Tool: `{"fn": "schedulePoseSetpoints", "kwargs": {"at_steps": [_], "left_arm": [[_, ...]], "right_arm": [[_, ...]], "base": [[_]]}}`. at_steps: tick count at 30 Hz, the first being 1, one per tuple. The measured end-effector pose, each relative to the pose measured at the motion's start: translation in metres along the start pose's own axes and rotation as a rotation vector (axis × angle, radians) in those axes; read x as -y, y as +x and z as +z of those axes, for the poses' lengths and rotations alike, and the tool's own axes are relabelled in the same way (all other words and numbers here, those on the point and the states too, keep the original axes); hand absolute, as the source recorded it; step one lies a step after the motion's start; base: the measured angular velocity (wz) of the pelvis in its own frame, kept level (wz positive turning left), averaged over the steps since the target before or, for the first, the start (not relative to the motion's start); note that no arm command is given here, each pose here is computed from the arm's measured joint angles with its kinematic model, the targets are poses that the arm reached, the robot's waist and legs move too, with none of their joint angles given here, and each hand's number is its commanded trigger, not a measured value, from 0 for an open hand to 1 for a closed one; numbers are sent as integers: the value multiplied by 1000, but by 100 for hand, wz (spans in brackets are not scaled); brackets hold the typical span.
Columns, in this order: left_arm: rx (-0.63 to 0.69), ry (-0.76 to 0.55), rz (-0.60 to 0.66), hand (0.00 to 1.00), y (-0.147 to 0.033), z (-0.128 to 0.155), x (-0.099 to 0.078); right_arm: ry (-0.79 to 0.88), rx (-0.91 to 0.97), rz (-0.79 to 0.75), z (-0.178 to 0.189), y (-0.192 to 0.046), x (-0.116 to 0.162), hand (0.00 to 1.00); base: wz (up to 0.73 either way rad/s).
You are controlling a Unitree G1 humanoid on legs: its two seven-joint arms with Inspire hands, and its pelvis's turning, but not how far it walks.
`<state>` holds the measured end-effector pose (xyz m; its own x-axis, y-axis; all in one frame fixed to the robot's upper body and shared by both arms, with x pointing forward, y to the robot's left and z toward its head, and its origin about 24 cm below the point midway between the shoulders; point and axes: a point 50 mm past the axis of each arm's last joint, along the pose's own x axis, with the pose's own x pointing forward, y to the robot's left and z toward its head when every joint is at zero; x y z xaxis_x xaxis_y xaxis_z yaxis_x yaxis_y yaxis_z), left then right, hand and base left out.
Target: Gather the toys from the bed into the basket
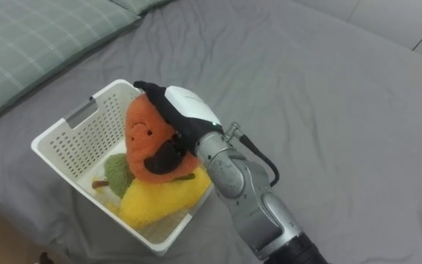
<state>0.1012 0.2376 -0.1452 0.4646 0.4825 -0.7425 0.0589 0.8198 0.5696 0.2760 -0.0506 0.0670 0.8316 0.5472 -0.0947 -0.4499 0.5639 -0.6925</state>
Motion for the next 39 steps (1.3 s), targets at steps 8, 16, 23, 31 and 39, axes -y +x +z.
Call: {"fn": "schedulePoseSetpoints", "kwargs": {"at_steps": [8,16,23,31,39], "left_arm": [[-13,3,5,0,-1,-5,0],[-10,-1,13,0,-2,-5,1],[-18,-9,24,0,-2,-10,2],[-76,-40,39,0,-2,-24,-2],[-121,-51,52,0,-5,-38,-5]], "right_arm": [[61,58,-24,10,-1,8,0],[178,105,-149,12,-6,30,0],[234,170,-334,15,-15,57,0],[181,234,-472,21,-32,86,0],[266,159,-581,-6,-51,95,0]], "base": [[1],[0],[-7],[-7],[-16]]}}
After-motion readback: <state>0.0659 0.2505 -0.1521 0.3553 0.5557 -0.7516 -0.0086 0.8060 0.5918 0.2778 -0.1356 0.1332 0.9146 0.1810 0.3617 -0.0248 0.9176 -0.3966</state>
